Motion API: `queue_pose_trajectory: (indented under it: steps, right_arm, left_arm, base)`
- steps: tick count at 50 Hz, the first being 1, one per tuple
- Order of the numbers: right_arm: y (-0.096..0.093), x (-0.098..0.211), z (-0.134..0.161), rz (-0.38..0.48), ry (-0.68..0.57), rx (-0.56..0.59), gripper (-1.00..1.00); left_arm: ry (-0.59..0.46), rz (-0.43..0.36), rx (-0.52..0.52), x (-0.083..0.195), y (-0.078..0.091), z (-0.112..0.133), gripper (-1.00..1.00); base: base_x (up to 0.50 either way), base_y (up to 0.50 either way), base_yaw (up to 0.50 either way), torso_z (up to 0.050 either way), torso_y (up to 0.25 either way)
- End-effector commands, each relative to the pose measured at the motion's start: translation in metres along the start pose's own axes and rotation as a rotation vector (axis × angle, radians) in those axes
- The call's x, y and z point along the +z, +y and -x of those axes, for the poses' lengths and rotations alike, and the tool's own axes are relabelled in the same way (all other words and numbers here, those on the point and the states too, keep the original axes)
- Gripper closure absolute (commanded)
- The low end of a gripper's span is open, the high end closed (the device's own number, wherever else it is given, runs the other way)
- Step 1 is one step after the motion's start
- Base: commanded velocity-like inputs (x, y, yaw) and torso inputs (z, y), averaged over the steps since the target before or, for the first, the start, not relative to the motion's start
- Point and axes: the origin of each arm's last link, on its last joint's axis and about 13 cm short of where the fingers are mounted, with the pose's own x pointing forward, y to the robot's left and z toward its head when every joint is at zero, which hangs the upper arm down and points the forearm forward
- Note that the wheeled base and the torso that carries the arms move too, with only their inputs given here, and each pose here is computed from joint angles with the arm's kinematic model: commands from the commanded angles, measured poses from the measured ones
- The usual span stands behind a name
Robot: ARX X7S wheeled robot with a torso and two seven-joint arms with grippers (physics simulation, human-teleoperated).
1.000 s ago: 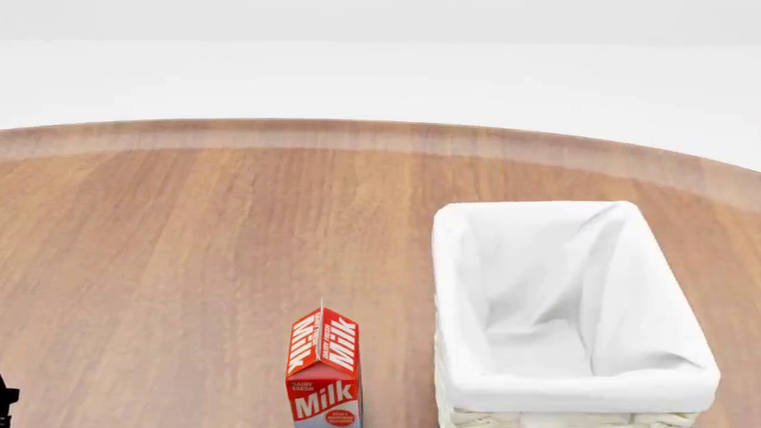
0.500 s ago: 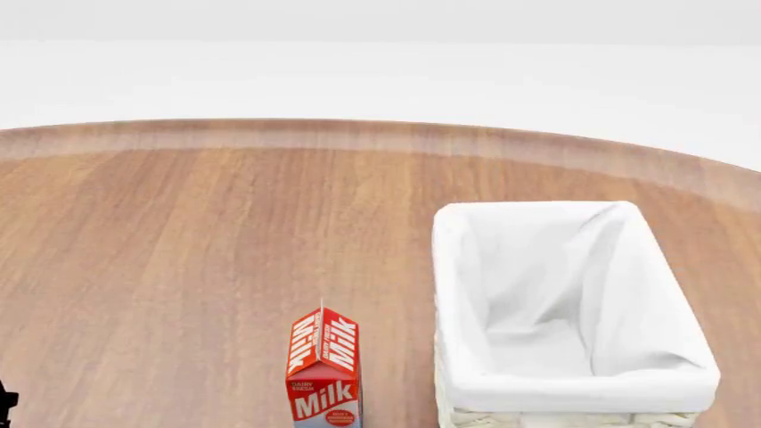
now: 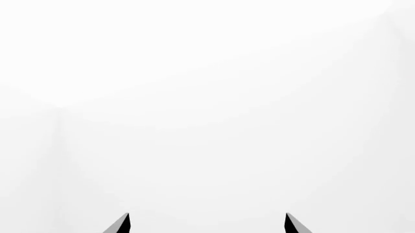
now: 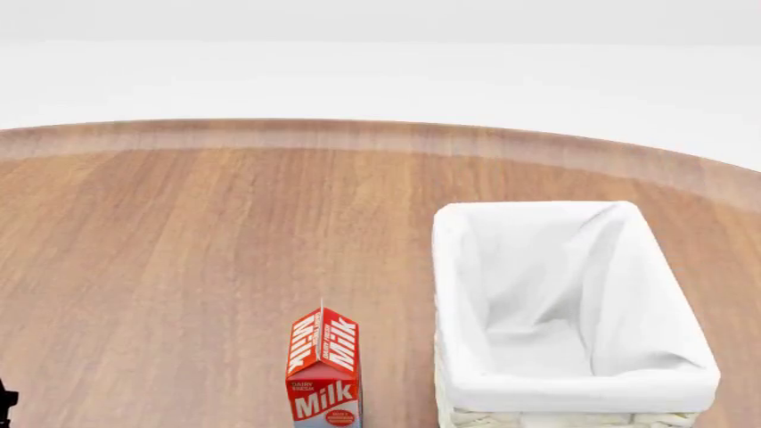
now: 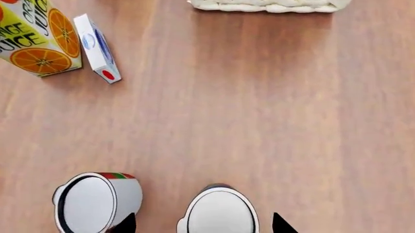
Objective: Pick up the alphabet soup and the tomato sauce, and put them in the basket.
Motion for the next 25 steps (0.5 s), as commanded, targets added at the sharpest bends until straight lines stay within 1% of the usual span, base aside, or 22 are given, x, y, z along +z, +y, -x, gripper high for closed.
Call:
queue_pose_trajectory:
  steps: [1,8,9,10,11,12,25]
  right_arm:
    - [0.0,-0.007,-0.009,-0.004,0.023,0.001,-1.0]
    - [-0.002,-0.008,-0.015,-0.009,0.025,-0.009,-1.0]
    - [-0.003,-0.009,-0.017,-0.011,0.028,-0.01,-1.0]
    - [-0.003,-0.009,-0.018,-0.011,0.028,-0.011,-1.0]
    - [-0.003,-0.01,-0.018,-0.012,0.03,-0.012,-1.0]
    - [-0.004,-0.01,-0.019,-0.011,0.033,-0.015,-1.0]
    - [-0.002,-0.014,-0.022,-0.005,0.038,-0.012,-1.0]
  left_arm:
    - [0.01,-0.001,0.003,-0.001,0.0,0.001,-1.0]
    - [0.012,0.001,0.004,-0.001,0.0,0.002,-1.0]
    - [-0.262,0.104,-0.084,0.018,-0.013,-0.014,-1.0]
    - [0.013,0.002,0.001,-0.001,-0.001,0.005,-1.0]
    - [-0.326,0.104,-0.07,0.023,-0.012,-0.02,-1.0]
    - [0.012,0.003,0.001,-0.001,-0.001,0.005,-1.0]
    - [0.016,0.002,0.003,-0.001,0.0,0.003,-1.0]
  base:
    - [0.0,0.0,0.0,0.0,0.0]
    - [0.0,0.0,0.0,0.0,0.0]
    - [0.0,0.0,0.0,0.0,0.0]
    - [0.0,0.0,0.0,0.0,0.0]
    - [0.0,0.0,0.0,0.0,0.0]
    - [0.0,0.0,0.0,0.0,0.0]
    - [0.0,0.0,0.0,0.0,0.0]
